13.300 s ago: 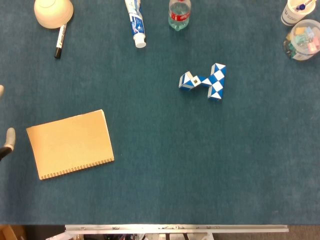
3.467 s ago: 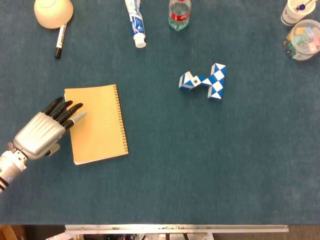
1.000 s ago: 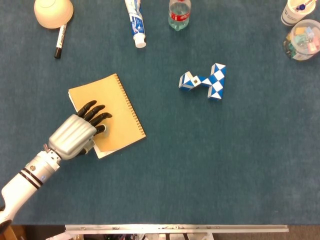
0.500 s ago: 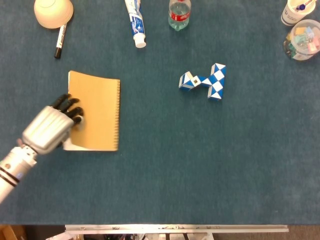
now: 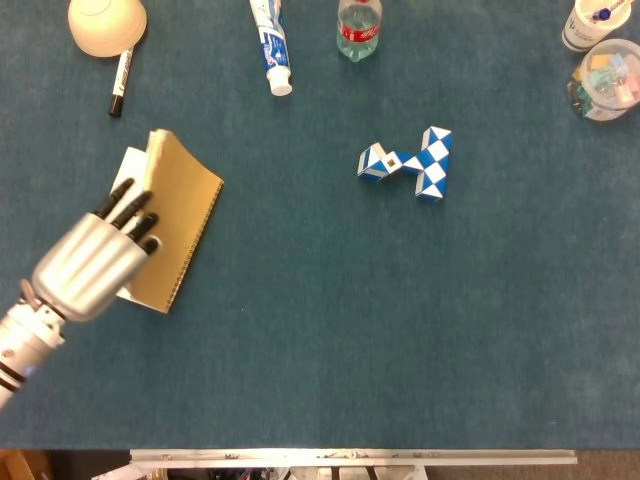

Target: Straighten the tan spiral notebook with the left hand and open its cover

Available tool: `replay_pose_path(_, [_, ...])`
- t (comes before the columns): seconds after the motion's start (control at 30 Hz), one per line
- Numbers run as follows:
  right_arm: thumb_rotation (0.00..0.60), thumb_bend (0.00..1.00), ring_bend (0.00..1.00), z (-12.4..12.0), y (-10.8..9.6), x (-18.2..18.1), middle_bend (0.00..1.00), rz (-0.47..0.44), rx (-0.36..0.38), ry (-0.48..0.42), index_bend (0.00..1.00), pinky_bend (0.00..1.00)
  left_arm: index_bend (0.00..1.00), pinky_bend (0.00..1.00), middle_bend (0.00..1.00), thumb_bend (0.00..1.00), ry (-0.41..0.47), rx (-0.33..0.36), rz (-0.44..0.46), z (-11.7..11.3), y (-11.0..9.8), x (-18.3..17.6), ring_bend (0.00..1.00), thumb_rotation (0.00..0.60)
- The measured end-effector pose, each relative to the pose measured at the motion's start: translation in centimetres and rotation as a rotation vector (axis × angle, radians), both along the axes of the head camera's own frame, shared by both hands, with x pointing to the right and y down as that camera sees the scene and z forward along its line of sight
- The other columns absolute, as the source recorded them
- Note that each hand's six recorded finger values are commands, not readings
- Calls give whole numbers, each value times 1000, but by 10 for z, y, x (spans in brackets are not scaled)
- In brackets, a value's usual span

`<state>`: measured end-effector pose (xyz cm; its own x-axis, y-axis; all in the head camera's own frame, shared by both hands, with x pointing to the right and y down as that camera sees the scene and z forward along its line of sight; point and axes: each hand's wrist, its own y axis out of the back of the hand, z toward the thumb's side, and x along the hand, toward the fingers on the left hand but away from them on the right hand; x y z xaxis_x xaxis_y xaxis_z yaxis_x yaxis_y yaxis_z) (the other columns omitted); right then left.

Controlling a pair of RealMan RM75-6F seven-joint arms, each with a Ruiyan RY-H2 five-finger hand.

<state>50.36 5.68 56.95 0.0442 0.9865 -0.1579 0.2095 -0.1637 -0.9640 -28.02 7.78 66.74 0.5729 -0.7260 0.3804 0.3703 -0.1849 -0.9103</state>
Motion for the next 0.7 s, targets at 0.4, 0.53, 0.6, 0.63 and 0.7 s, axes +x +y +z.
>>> replay_pose_path(0.4, [600, 395, 209, 0, 2, 4, 302, 8, 2, -1, 339, 306, 631, 134, 333, 462, -16, 16, 58, 0, 34, 46, 158, 600])
replay_pose_path(0.53, [600, 395, 209, -1, 3, 6, 302, 13, 3, 2, 339, 306, 548, 134, 325, 462, -16, 12, 60, 2, 44, 60, 157, 600])
replay_pose_path(0.6, [600, 395, 209, -2, 3, 7, 302, 15, 6, 1, 339, 306, 479, 134, 312, 462, -11, 1, 60, 3, 49, 67, 157, 600])
replay_pose_path(0.63, [600, 395, 209, -2, 3, 7, 302, 16, 6, 1, 339, 306, 431, 134, 306, 462, -8, -5, 61, 2, 50, 70, 158, 600])
replay_pose_path(0.7, [600, 395, 209, -2, 3, 8, 302, 18, 6, 1, 339, 306, 375, 134, 304, 462, 1, -17, 61, 2, 52, 75, 158, 600])
